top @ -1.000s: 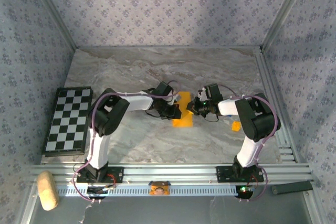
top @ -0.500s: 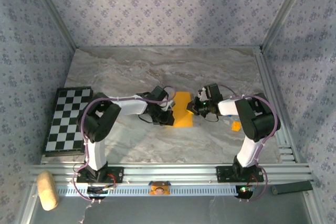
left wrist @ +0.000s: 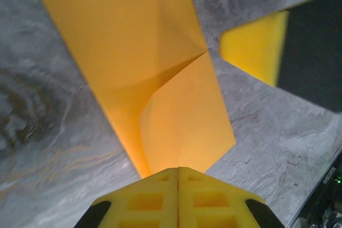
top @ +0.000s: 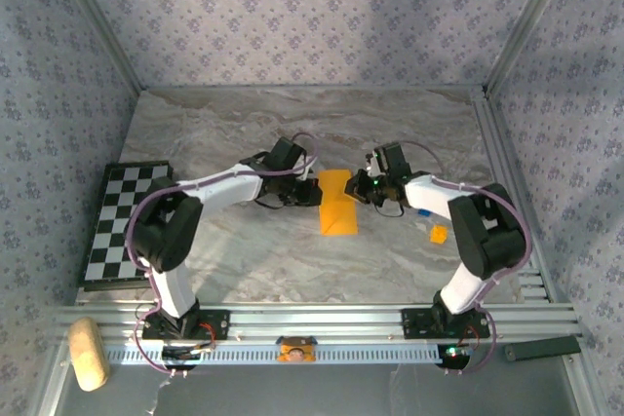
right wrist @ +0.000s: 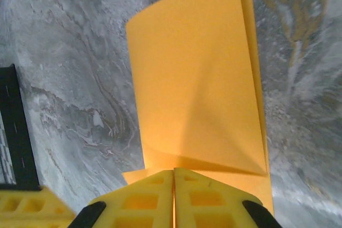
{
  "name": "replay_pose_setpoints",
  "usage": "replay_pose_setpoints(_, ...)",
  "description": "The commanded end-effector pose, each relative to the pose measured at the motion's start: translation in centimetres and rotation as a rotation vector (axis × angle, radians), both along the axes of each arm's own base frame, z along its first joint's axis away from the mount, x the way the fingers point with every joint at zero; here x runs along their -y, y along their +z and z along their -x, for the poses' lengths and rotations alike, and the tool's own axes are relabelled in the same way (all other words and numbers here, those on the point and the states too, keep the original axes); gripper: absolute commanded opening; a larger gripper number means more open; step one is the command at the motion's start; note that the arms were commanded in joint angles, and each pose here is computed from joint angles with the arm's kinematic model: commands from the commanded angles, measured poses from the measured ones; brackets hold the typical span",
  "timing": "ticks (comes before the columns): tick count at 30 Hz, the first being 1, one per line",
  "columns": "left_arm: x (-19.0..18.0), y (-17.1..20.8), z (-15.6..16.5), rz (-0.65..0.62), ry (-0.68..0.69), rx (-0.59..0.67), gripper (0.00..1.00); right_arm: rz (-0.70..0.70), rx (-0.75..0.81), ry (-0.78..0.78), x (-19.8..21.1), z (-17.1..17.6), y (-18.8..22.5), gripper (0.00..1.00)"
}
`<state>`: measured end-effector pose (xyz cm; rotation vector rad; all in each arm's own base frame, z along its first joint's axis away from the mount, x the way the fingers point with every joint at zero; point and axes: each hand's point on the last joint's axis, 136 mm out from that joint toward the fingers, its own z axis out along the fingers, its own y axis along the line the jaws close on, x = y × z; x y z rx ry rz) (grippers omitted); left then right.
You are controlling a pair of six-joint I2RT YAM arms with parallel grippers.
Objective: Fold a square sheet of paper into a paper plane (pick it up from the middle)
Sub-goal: Fold the triangle a second time at the center of the table, then turn over the paper at the center of the table.
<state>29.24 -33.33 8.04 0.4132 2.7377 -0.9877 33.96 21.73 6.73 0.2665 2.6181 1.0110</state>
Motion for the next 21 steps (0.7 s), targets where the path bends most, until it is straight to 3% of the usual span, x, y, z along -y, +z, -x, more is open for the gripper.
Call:
replay_pose_setpoints(1,1.8,-0.1,-0.3,0.03,-0.05,-0.018,0.07,0.08,-0.036,-0.032,1.9,1.9,-0.2,0.12)
replay_pose_setpoints(10,2.2,-3.5,-0.9,-0.046,-0.086,-0.076,0.07,0.036,-0.138,-0.077,2.2,6.0,-1.5,0.19)
replay_pose_setpoints(13,1.4,-5.1,-0.6,-0.117,-0.088,-0.077,0.06,0.041,-0.16,-0.062,1.7,6.8,-1.9,0.22)
replay_pose_setpoints(21,0.5,-7.6,1.0,-0.163,-0.094,-0.119,0.05,0.078,-0.209,-0.056,1.5,8.2,-2.5,0.3)
